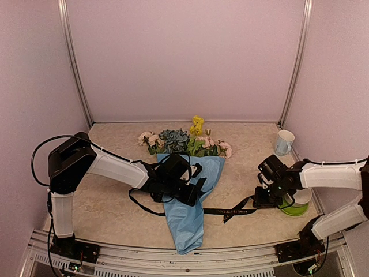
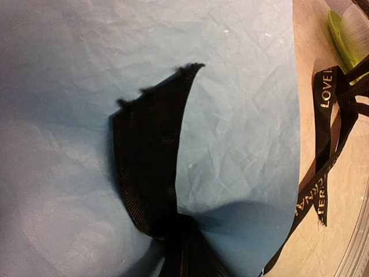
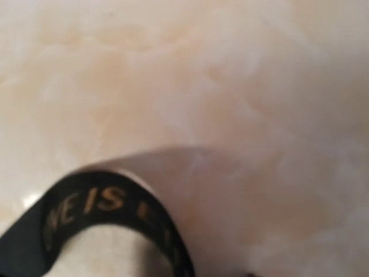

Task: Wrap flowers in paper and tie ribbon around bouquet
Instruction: Cross the ribbon over the folded bouquet.

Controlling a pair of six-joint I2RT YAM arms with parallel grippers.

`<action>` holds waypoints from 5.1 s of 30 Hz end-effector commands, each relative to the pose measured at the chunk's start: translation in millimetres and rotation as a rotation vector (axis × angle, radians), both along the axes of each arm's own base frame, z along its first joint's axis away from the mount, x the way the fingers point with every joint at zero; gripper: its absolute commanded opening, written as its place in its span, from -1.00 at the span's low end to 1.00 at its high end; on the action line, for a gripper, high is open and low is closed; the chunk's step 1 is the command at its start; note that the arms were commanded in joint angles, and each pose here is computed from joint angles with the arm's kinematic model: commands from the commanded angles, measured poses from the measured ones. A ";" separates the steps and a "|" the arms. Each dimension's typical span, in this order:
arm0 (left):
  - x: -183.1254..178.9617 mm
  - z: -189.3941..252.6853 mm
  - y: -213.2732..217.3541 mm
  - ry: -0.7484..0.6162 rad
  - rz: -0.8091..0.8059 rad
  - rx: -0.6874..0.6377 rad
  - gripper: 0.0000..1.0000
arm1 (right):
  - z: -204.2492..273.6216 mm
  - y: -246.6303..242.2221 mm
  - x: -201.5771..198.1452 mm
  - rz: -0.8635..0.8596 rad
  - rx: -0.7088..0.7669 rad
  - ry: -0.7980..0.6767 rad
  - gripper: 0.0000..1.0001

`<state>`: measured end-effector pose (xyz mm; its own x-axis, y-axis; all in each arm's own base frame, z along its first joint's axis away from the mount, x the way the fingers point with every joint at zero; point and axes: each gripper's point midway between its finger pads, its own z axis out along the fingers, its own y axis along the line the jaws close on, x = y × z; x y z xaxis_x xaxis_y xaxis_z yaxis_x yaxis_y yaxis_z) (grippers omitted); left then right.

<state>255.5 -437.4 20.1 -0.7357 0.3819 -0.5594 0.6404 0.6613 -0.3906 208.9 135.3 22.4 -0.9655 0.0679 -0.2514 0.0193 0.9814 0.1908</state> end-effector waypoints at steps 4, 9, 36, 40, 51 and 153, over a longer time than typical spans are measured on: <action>-6.5 -23.1 17.7 0.009 -0.001 0.110 -1.00 | 9.1 -6.3 29.2 0.009 -0.055 -0.071 -1.00; -4.6 -26.1 18.8 0.003 0.001 0.118 -1.00 | 123.5 -26.5 85.7 -0.041 -0.191 -0.346 -1.00; -4.5 -1.4 15.0 0.093 0.090 -0.142 -1.00 | 212.8 251.2 117.6 0.527 0.804 -0.570 -1.00; -6.8 -2.0 14.2 0.102 0.092 -0.152 -1.00 | 141.4 262.9 124.9 0.454 0.803 -0.393 -1.00; -7.5 50.6 13.5 -0.012 0.064 -0.268 -1.00 | 25.8 245.9 126.9 0.340 0.636 -0.172 -1.00; 40.2 137.6 233.7 -0.308 0.481 0.300 -1.00 | -1.6 220.5 97.1 0.601 0.629 -0.120 0.11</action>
